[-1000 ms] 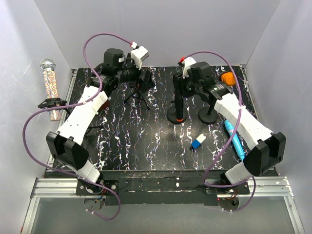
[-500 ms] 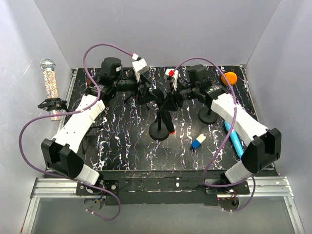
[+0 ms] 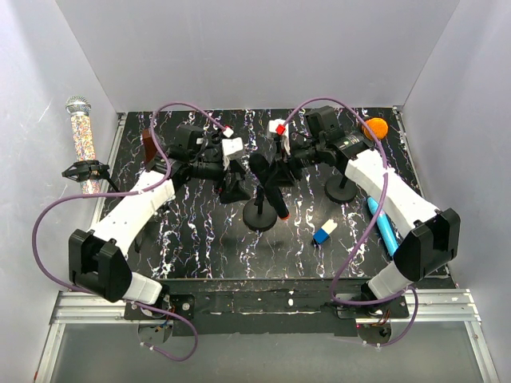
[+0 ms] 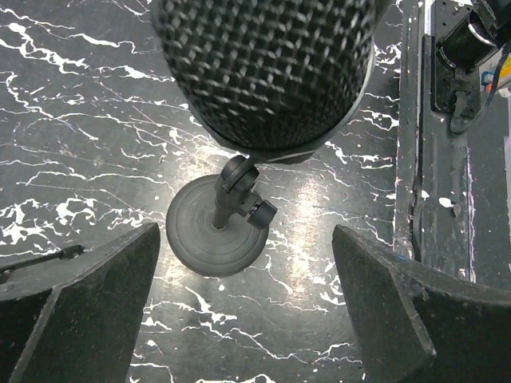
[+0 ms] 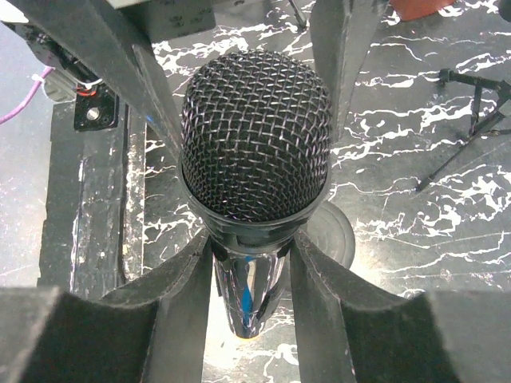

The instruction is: Remove the microphone from the stand

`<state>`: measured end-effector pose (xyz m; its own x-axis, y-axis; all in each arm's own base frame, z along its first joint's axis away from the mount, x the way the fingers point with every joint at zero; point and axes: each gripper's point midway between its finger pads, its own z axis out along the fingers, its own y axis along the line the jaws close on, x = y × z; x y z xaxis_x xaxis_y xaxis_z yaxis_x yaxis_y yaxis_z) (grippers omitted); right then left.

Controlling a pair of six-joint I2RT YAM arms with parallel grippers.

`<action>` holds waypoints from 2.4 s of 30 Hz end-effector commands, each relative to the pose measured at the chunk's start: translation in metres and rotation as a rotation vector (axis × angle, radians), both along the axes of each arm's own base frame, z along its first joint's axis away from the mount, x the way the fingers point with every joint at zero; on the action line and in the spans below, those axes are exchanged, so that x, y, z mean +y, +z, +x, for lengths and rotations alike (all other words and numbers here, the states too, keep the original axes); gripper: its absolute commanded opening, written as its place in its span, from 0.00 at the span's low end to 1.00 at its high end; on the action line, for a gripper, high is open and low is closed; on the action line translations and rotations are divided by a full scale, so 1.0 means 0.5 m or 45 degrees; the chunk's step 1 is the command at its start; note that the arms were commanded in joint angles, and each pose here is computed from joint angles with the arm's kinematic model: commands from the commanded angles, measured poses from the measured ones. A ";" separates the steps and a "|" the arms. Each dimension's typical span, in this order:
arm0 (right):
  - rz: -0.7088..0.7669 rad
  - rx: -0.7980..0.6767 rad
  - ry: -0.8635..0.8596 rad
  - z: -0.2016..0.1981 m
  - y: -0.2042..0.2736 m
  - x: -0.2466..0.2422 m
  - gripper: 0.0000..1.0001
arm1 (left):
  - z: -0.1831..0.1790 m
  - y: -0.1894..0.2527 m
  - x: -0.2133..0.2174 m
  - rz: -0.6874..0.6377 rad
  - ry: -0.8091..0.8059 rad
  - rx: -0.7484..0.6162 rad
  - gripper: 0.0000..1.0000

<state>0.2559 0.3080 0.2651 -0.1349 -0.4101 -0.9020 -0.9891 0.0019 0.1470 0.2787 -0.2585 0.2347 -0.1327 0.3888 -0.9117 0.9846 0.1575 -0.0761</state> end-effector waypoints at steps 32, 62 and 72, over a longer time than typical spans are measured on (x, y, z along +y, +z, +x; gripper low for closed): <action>-0.109 -0.071 -0.446 0.018 -0.005 0.044 0.17 | 0.033 -0.060 -0.094 -0.233 0.062 -0.037 0.53; 0.279 -0.212 -0.442 0.043 0.256 -0.108 0.01 | 0.012 -0.146 -0.071 -0.132 0.175 0.071 0.00; 0.497 -0.351 -0.434 0.076 0.414 -0.074 0.01 | 0.015 -0.138 -0.068 -0.104 0.169 0.048 0.00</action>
<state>0.2835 0.2650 0.3821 -0.2007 -0.1422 -0.9693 -0.9320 0.3326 0.1442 0.2929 -0.3045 0.1878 -0.1568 0.2154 -0.9639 0.9636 0.2473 -0.1015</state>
